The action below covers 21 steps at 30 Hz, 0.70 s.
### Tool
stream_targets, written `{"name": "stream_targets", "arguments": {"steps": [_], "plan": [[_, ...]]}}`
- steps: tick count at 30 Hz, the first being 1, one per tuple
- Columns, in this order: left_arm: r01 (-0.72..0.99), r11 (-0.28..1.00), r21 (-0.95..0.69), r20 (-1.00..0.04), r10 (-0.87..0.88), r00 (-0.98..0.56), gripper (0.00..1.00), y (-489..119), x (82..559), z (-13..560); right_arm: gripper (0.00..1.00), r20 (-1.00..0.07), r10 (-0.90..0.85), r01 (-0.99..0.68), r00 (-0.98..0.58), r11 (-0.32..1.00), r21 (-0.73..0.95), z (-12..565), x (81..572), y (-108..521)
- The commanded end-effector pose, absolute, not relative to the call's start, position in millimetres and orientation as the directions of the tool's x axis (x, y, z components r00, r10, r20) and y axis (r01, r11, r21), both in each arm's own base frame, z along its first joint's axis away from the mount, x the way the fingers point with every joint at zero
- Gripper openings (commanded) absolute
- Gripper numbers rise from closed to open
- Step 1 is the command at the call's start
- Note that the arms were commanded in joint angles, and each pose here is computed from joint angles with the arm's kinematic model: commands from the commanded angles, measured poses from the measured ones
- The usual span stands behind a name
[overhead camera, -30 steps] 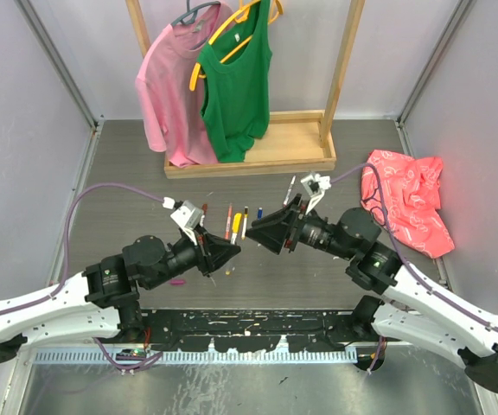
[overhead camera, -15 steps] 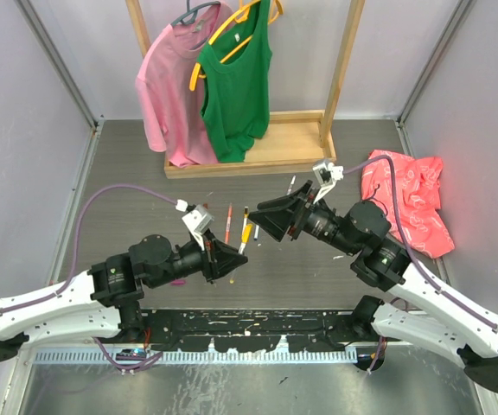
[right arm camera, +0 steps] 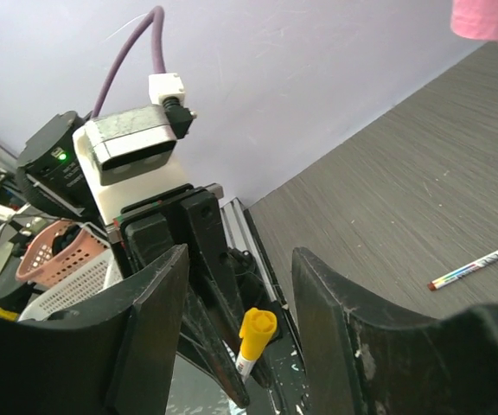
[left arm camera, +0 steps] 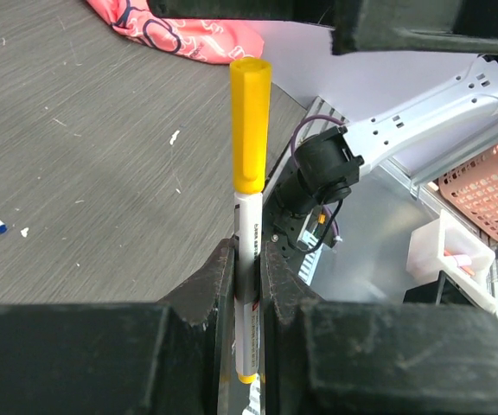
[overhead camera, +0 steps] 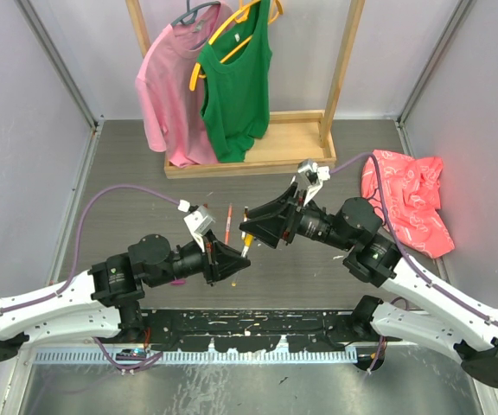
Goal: Insert the pens into the pen caps
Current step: Press the pen cap onto the pen.
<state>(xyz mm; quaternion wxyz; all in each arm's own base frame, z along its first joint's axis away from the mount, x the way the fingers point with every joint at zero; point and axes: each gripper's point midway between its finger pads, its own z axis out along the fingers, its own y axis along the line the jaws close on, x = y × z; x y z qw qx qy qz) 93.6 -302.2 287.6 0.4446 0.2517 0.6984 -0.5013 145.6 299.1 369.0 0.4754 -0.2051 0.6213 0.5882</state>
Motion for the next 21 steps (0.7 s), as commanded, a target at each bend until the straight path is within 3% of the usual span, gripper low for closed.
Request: {"name": "stream_targets", "arguments": {"steps": [1, 11, 19, 21], "plan": [[0.831, 0.307, -0.464, -0.886, -0.183, -0.427, 0.00, -305.9, 93.4, 326.2, 0.55, -0.840, 0.331, -0.863, -0.430, 0.123, 0.490, 392.4, 129.9, 300.0], [0.845, 0.271, -0.461, -0.886, -0.199, -0.419, 0.00, -307.8, 89.3, 335.7, 0.53, -0.826, 0.313, -0.845, -0.468, 0.114, 0.522, 377.4, 125.7, 298.9], [0.839, 0.286, -0.463, -0.885, -0.209, -0.417, 0.00, -307.6, 92.7, 336.0, 0.23, -0.819, 0.315, -0.842, -0.479, 0.099, 0.530, 375.1, 122.4, 298.1], [0.836, 0.292, -0.465, -0.883, -0.213, -0.417, 0.00, -307.2, 94.0, 336.6, 0.10, -0.816, 0.323, -0.842, -0.480, 0.091, 0.531, 375.3, 121.1, 297.1]]}}
